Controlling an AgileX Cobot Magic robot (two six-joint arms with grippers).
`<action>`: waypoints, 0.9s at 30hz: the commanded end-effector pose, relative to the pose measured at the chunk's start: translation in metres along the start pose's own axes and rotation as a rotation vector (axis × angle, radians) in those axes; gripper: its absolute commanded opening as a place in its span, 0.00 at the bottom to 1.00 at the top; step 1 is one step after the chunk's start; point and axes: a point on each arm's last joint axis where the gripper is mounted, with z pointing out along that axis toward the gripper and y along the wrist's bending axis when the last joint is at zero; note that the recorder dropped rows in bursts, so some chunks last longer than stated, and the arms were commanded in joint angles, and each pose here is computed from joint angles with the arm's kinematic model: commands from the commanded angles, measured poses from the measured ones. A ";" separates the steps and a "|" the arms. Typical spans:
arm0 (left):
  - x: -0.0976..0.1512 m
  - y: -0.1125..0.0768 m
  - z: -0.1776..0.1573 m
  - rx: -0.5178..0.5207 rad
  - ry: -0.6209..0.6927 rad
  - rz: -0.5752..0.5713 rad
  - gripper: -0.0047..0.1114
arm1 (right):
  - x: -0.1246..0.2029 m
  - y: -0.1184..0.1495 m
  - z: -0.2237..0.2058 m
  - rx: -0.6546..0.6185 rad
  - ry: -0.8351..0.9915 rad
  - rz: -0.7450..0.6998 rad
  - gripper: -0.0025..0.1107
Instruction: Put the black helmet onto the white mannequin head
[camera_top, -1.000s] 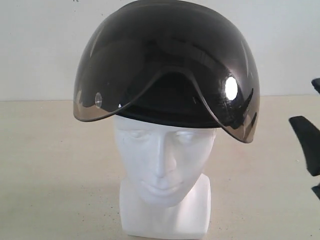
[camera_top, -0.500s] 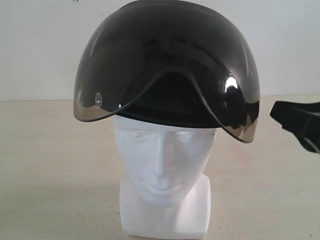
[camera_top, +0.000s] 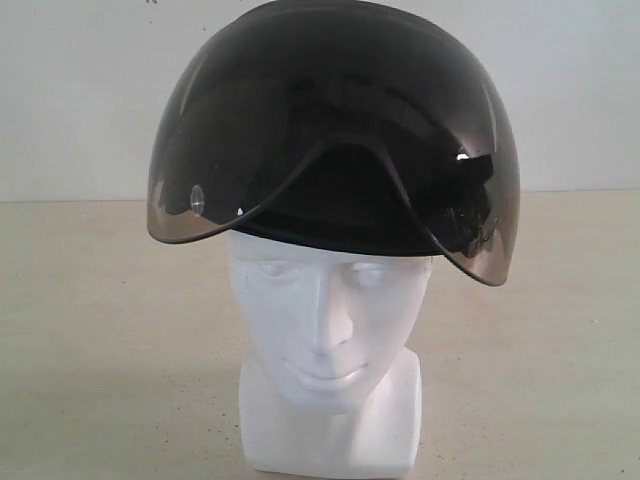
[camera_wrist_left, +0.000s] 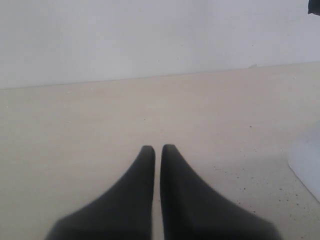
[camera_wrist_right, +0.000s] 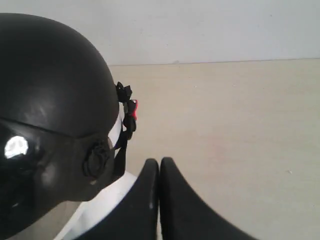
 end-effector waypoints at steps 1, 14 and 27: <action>-0.002 0.000 -0.001 0.001 -0.011 -0.005 0.08 | -0.031 0.012 -0.014 -0.029 0.033 -0.031 0.02; -0.002 0.000 -0.001 0.001 -0.011 -0.005 0.08 | -0.109 0.025 0.021 -0.193 0.123 -0.022 0.02; -0.002 0.000 -0.001 0.001 -0.011 -0.005 0.08 | -0.140 0.037 0.023 -0.317 0.110 -0.028 0.02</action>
